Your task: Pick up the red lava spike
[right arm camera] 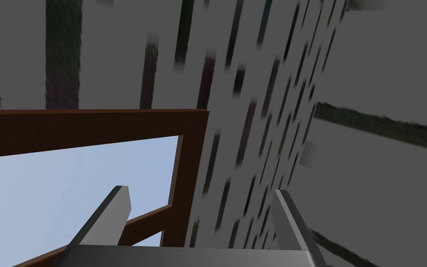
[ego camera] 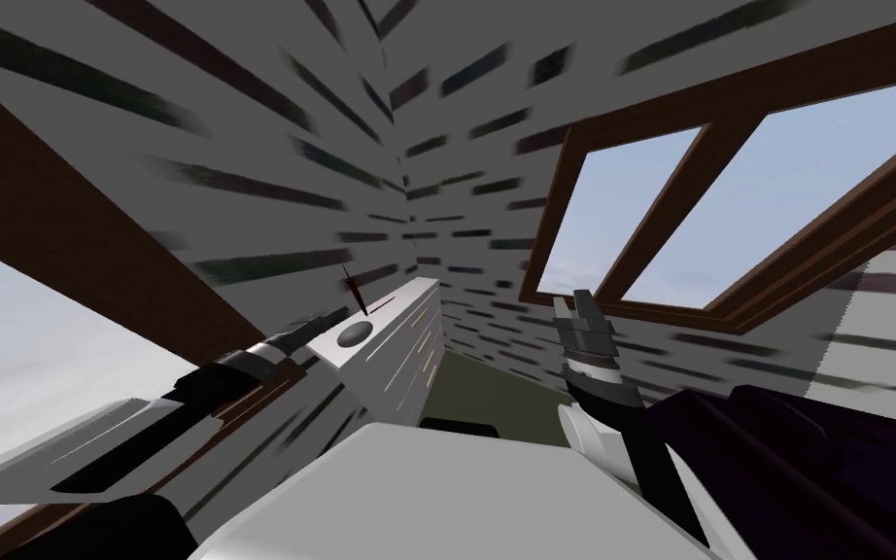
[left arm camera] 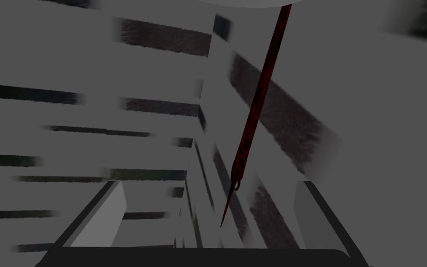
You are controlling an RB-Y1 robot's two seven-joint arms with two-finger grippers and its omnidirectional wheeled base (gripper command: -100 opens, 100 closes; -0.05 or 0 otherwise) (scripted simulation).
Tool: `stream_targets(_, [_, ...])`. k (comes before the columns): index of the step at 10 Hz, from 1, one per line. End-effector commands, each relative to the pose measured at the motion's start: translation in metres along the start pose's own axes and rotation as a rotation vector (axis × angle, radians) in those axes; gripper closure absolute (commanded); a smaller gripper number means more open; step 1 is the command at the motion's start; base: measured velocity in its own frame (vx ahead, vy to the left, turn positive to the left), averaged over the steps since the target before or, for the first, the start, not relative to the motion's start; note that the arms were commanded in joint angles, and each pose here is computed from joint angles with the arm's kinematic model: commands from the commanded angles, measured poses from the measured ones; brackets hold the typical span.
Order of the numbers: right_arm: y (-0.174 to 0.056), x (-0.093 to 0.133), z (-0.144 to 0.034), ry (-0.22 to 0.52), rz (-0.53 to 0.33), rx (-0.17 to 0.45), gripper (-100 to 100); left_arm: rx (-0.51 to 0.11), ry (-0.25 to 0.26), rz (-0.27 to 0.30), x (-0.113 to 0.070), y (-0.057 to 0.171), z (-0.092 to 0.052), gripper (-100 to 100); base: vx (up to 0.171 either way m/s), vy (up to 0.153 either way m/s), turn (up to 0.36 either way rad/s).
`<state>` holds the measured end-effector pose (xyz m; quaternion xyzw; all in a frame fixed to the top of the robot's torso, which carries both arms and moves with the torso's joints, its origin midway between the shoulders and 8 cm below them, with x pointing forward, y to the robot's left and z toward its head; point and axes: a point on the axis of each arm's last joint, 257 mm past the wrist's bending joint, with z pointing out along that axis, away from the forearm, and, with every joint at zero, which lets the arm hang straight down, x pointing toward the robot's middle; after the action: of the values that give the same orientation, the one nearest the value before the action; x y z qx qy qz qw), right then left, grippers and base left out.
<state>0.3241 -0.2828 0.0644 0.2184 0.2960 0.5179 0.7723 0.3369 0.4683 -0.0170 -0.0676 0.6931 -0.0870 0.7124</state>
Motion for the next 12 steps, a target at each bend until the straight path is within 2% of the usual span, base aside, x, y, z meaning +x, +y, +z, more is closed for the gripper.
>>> stream_targets(1, [0.0,0.0,0.0,0.0,0.0,0.0,0,-0.023,0.018,0.062,-0.005,0.01,0.0,-100,0.105,0.045,-0.115])
stream_targets(5, [0.0,0.0,0.0,0.0,0.0,0.0,0,-0.064,0.056,0.198,-0.02,0.028,0.004,-100,0.094,0.044,-0.133])
stream_targets(6, [0.0,0.0,0.0,0.0,0.0,0.0,0,-0.056,0.049,0.172,-0.017,0.025,0.004,-100,0.044,0.019,-0.033])
stream_targets(7, [0.0,0.0,0.0,0.0,0.0,0.0,0,-0.058,0.05,0.177,-0.018,0.026,0.004,0,0.008,0.004,0.005])
stream_targets(8, [0.0,0.0,0.0,0.0,0.0,0.0,0,-0.071,0.062,0.159,-0.009,0.033,0.017,-100,-0.046,0.013,0.005])
stream_targets(10, [0.0,0.0,0.0,0.0,0.0,0.0,0,-0.049,0.045,0.144,-0.01,0.024,0.024,-100,-0.06,0.012,-0.004])
stream_targets(11, [0.0,0.0,0.0,0.0,0.0,0.0,0,-0.07,0.066,0.136,-0.001,0.034,0.035,-100,-0.071,0.004,0.006])
stream_targets(12, [0.0,0.0,0.0,0.0,0.0,0.0,0,-0.053,0.061,0.122,0.002,0.027,0.04,-100,-0.065,0.015,-0.002])
